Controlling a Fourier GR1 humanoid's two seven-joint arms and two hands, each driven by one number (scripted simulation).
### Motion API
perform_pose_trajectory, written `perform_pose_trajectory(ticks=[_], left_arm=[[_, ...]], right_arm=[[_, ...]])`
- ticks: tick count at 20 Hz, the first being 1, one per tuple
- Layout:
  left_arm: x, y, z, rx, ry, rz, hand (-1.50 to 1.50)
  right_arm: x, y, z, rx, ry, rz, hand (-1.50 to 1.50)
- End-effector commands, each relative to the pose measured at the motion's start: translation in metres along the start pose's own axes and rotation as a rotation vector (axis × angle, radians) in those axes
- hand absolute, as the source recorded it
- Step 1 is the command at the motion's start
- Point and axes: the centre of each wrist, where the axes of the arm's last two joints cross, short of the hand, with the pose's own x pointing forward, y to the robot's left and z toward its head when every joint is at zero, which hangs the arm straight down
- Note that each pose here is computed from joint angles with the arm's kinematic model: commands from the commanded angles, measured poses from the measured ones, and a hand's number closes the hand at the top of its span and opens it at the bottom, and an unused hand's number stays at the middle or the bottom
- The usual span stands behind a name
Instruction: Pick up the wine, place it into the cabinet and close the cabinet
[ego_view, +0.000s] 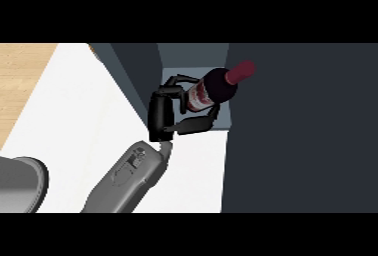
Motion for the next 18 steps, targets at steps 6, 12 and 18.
perform_pose_trajectory(ticks=[6, 12, 18], left_arm=[[0.007, 0.02, -0.048, 0.034, 0.043, 0.015, 1.5], [-0.022, 0.015, -0.028, 0.002, 0.08, 0.022, 1.5], [-0.028, 0.022, -0.051, 0.021, 0.112, -0.036, 1.5]], right_arm=[[0.02, 0.003, 0.022, 0.036, -0.059, -0.056, -1.5], [0.021, -0.003, 0.023, 0.034, -0.058, -0.053, -1.5], [0.014, -0.001, 0.019, 0.024, -0.053, -0.075, -1.5]])
